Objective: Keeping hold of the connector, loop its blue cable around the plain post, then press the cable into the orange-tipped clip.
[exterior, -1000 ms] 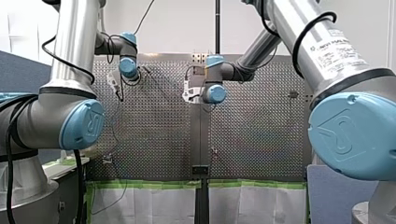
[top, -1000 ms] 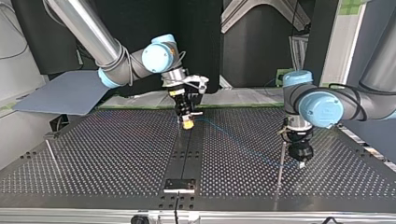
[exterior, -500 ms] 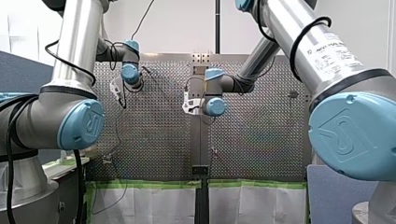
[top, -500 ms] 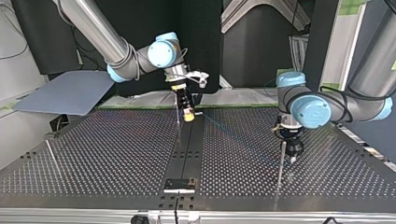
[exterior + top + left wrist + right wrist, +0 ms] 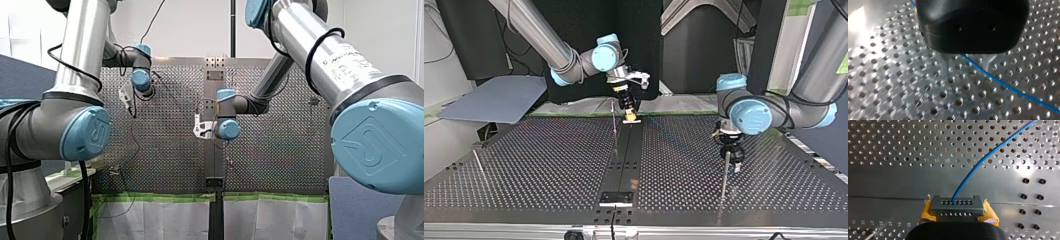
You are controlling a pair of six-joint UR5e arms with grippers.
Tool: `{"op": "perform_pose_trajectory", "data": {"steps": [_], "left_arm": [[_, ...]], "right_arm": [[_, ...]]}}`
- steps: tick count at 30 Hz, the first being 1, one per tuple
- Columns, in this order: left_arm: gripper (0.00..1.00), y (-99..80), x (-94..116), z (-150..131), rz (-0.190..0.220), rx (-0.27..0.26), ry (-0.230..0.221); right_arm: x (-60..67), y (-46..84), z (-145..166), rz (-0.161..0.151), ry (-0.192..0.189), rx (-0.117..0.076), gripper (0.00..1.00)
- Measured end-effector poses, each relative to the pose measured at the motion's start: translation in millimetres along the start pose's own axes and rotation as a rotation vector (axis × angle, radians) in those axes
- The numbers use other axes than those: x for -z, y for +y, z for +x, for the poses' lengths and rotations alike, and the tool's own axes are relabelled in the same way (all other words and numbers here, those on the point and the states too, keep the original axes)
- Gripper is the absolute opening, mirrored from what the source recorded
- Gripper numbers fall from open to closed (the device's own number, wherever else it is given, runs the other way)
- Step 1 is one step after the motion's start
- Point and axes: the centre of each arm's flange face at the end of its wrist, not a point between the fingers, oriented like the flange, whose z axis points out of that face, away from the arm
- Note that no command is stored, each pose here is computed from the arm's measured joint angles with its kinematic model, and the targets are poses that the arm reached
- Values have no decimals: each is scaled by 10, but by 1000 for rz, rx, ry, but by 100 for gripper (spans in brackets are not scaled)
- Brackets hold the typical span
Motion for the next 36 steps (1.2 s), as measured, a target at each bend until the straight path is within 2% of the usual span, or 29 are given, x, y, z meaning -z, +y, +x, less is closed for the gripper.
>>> {"op": "perform_pose_trajectory", "data": {"steps": [2, 6, 7, 14, 21, 27, 30, 36], "left_arm": [[92, -44, 23, 24, 7, -1, 4], [96, -89, 51, 49, 10, -1, 8], [100, -97, 56, 54, 9, -1, 8], [100, -116, 79, 71, 4, 9, 13], [100, -94, 84, 64, -21, 23, 4], [100, -99, 89, 68, -24, 18, 4], [100, -107, 94, 72, -22, 13, 4], [100, -123, 102, 80, -20, 9, 5]], "right_arm": [[9, -18, -13, 3, -4, 1, 0], [36, -56, -43, 8, -11, 2, 0], [44, -64, -53, 9, -11, 1, 0], [108, -93, -158, 14, -10, 0, 0], [154, -86, -233, 14, -7, -5, 0], [162, -16, -325, 5, -3, -26, 0], [161, 32, -464, -3, -21, -32, 0], [163, 115, -800, -19, -67, -31, 0]]}}
